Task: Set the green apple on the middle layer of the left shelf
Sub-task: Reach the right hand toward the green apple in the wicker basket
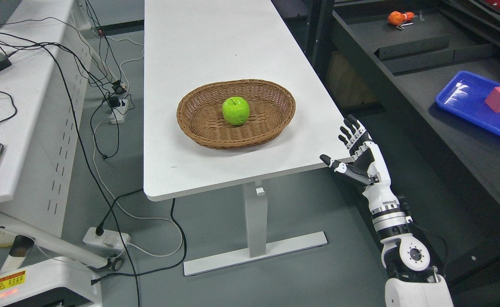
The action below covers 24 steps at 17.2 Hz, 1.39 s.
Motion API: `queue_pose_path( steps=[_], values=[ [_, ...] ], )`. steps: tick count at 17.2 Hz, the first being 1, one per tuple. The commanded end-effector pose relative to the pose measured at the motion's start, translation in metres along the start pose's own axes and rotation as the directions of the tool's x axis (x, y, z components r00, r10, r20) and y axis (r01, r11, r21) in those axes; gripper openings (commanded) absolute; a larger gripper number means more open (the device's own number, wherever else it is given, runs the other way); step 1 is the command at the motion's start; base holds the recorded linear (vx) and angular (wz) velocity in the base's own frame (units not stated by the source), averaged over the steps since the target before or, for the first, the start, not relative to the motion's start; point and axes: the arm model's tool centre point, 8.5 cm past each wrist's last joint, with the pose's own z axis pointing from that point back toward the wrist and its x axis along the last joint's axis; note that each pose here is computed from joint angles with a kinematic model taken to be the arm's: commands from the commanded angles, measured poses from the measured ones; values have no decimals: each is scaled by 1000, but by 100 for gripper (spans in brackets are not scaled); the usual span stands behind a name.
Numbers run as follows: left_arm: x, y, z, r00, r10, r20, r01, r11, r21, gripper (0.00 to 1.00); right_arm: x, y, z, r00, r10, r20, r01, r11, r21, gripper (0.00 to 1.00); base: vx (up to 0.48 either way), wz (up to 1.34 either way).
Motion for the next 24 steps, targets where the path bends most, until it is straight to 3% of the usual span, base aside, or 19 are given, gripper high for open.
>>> queue_pose_path(
  steps=[1, 4, 7, 8, 10, 11, 12, 14, 15, 17, 22, 24],
  values=[
    [0, 11, 2, 1000, -1, -1, 1, 1000, 17, 100, 6, 0, -1, 1000, 16, 6, -16, 999, 28, 100, 0, 0],
    [0, 11, 2, 1000, -1, -1, 1, 1000, 17, 100, 7, -4, 0, 1000, 11, 10, -11, 1000, 18, 100, 0, 0],
    [0, 11, 2, 1000, -1, -1, 1, 1000, 17, 100, 28, 6, -9, 989, 65, 136, -72, 996, 51, 100, 0, 0],
    [0, 11, 2, 1000, -1, 0, 1, 1000, 18, 100, 38, 27, -20, 958, 226, 174, -248, 962, 115, 100, 0, 0],
    [0, 11, 2, 1000, -1, -1, 1, 1000, 17, 100, 50, 32, -39, 789, 577, 211, -611, 774, 167, 100, 0, 0],
    [0, 11, 2, 1000, -1, 0, 1, 1000, 17, 100, 53, 32, -43, 734, 642, 221, -677, 716, 169, 100, 0, 0],
    [0, 11, 2, 1000, -1, -1, 1, 1000, 17, 100, 59, 31, -43, 719, 652, 243, -693, 700, 172, 100, 0, 0],
    [0, 11, 2, 1000, -1, -1, 1, 1000, 18, 100, 81, 40, -40, 674, 629, 387, -716, 685, 136, 100, 19, 5],
    [0, 11, 2, 1000, -1, -1, 1, 1000, 18, 100, 85, 46, -41, 661, 620, 423, -724, 675, 142, 100, 38, 11],
    [0, 11, 2, 1000, -1, 0, 1, 1000, 17, 100, 76, 71, -51, 642, 649, 409, -763, 592, 260, 100, 99, 0],
    [0, 11, 2, 1000, -1, -1, 1, 1000, 18, 100, 74, 84, -87, 640, 697, 324, -760, 513, 398, 100, 165, 63],
    [0, 11, 2, 1000, -1, -1, 1, 1000, 18, 100, 69, 93, -93, 629, 706, 326, -757, 460, 464, 100, 196, 83]
  ],
)
